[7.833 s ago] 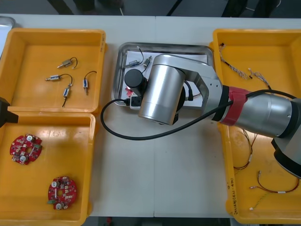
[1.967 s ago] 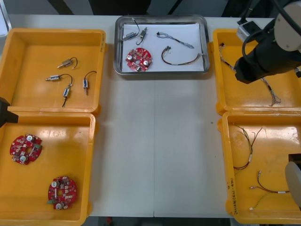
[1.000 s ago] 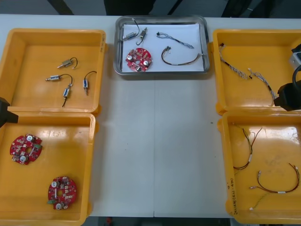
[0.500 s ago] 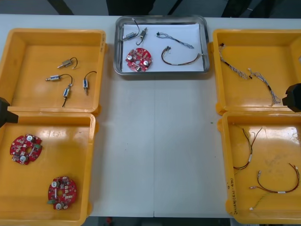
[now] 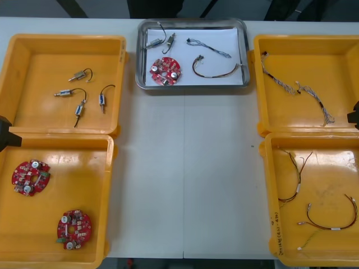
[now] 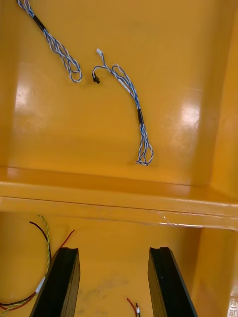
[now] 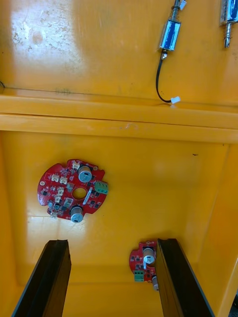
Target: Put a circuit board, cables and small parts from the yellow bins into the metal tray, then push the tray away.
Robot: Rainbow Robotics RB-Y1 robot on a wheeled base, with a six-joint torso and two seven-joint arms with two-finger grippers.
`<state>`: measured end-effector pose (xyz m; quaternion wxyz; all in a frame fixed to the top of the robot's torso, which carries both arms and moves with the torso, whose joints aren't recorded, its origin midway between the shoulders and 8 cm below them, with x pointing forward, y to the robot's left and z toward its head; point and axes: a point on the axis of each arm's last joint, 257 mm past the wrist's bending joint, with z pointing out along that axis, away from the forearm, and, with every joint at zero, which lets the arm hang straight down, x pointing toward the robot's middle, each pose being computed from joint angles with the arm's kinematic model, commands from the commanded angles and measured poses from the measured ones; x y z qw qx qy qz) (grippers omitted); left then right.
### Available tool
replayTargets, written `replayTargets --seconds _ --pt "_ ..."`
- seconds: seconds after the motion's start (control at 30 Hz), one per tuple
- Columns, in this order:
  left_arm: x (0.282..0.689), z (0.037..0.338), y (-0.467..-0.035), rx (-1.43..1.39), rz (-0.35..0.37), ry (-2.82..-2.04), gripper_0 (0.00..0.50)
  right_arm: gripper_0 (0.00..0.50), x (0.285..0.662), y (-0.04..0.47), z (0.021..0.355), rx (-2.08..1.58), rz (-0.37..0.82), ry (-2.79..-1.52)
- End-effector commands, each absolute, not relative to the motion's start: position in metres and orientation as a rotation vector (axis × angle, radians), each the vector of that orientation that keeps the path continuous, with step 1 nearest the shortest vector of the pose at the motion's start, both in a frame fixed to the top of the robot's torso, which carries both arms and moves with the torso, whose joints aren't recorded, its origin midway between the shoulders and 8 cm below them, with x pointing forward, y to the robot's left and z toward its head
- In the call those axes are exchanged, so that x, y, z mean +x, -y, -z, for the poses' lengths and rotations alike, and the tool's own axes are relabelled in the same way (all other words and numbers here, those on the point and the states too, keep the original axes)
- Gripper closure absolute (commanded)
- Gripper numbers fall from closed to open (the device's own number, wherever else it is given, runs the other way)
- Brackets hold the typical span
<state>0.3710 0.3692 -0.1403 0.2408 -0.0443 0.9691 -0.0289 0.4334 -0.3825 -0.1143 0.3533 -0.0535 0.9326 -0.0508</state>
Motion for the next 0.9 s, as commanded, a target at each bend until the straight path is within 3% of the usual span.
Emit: replayTargets --seconds 0.03,0.4,0.9 --pt "0.365 0.136 -0.374 -0.153 0.037 -2.653 0.0 0.106 0.421 0.398 0.091 -0.089 0.179 -2.351" --pt "0.365 0.136 -0.374 -0.153 0.037 -2.653 0.0 0.104 0.415 0.395 0.088 -0.075 0.165 -2.335" --pt "0.365 0.136 -0.374 -0.153 0.037 -2.653 0.0 0.106 0.405 0.398 0.116 -0.053 0.121 -2.409"
